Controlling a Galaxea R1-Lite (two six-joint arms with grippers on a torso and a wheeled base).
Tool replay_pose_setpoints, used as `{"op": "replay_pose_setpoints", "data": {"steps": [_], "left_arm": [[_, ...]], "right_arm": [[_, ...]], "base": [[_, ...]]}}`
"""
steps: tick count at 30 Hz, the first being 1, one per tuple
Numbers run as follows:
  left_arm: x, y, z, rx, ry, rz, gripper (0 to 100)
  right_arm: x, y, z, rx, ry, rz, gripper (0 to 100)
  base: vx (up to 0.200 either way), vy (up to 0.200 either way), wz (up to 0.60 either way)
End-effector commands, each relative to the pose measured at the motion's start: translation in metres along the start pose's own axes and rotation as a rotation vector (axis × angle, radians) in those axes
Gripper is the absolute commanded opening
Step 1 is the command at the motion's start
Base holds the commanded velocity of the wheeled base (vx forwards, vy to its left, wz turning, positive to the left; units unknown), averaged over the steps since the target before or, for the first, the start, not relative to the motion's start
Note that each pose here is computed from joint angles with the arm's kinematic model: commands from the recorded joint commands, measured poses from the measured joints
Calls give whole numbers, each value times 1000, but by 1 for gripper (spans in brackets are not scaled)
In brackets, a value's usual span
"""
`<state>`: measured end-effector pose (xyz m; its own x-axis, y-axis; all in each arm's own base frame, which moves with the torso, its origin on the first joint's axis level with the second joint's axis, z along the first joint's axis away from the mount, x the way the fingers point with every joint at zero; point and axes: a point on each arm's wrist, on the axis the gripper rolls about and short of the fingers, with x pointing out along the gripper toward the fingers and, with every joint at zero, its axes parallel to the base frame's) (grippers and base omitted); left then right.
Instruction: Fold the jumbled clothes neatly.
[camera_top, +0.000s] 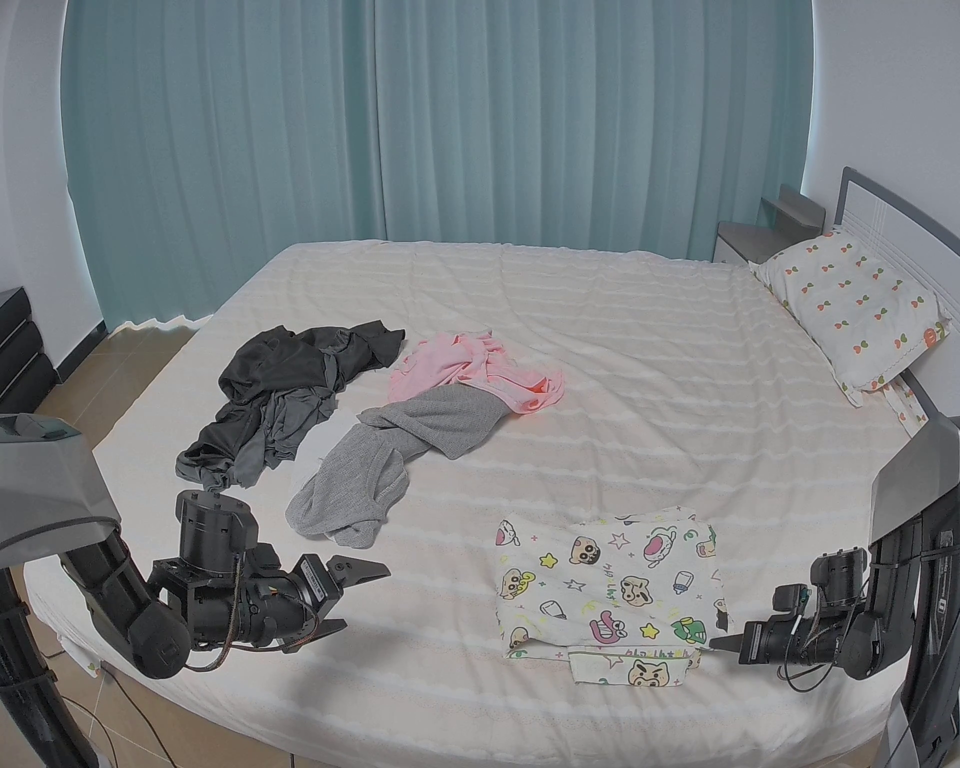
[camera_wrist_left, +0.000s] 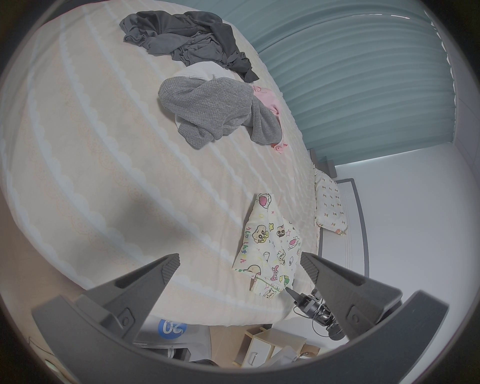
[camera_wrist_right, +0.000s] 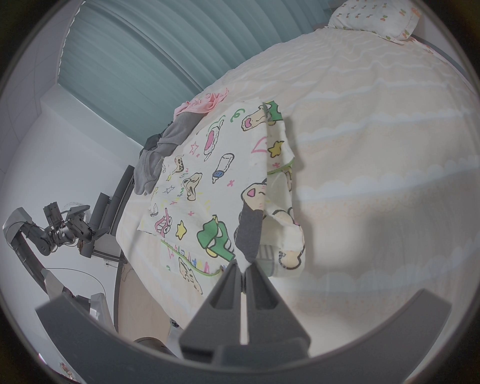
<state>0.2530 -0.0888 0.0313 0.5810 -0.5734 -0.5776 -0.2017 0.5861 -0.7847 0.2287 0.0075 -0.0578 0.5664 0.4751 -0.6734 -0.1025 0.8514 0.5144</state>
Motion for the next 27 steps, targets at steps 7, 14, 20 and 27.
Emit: {"op": "replay_pose_setpoints", "data": {"steps": [7,14,20,27], "left_arm": [[1,0,-1,3,3,0,100],[21,-26,-4,93,12,-65,100],[69,-31,-10,317,70,-61,100],[113,-49,-25,411,149,-56,100]], "right_arm": [[0,-1,0,-2,1,-3,100],[1,-2,0,-36,-9,-15,100],[0,-1,4,-45,-31,-8,100],[1,0,3,-49,-28,-4,100]], "base": [[0,0,0],[0,0,0],[0,0,0],[0,0,0]]}}
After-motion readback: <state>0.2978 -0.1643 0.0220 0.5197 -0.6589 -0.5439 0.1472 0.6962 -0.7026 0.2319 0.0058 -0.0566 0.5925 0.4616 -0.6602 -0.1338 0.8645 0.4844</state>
